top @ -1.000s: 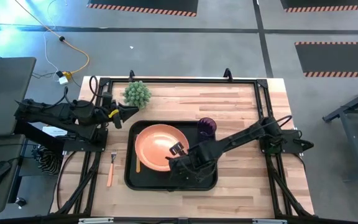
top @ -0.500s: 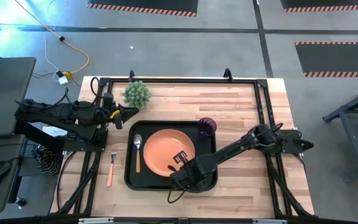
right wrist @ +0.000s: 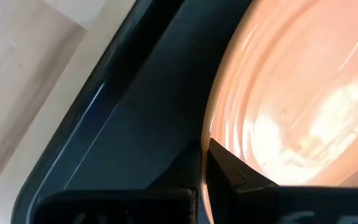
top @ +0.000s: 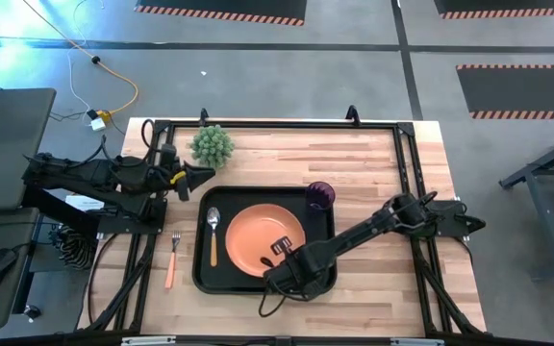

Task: Pick and place plate/cup/fork/spoon on tray
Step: Put the orange plate on the black tray to the right of the yellow spoon

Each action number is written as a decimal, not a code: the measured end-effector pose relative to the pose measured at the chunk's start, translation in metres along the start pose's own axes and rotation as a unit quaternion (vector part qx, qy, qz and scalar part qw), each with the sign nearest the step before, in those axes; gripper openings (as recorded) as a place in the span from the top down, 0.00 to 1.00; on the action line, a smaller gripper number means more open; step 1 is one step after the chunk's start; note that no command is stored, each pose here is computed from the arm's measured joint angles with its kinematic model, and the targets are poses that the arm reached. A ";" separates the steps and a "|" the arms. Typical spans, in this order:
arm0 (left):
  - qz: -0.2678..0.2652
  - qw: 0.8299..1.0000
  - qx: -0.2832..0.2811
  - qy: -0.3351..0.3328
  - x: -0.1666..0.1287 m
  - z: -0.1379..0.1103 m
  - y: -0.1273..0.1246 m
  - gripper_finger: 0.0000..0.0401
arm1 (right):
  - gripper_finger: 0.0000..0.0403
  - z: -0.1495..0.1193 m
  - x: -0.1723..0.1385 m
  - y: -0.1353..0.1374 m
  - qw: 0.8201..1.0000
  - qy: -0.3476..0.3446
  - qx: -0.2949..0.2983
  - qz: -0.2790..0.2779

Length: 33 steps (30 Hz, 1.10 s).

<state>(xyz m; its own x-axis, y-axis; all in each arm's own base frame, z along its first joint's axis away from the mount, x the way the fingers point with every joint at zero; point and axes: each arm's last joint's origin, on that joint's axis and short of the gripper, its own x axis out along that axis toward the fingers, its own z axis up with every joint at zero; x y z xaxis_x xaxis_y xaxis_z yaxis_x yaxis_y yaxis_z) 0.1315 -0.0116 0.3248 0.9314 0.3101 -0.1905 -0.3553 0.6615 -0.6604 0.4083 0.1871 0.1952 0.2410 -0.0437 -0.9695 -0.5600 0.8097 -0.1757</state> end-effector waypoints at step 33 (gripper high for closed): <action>-0.017 1.000 0.000 0.020 0.000 -0.001 -0.001 0.79 | 0.83 0.000 -0.001 -0.003 0.998 -0.004 0.059 0.020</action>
<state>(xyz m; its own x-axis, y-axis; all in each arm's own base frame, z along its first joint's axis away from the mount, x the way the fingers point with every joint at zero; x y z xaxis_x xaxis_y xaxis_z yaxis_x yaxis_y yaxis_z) 0.1319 -0.0131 0.3246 0.9457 0.2592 -0.1962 -0.3225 0.6717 -0.6670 0.4094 0.1850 0.1965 0.2280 -0.0059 -0.9736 -0.4719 0.8740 -0.1158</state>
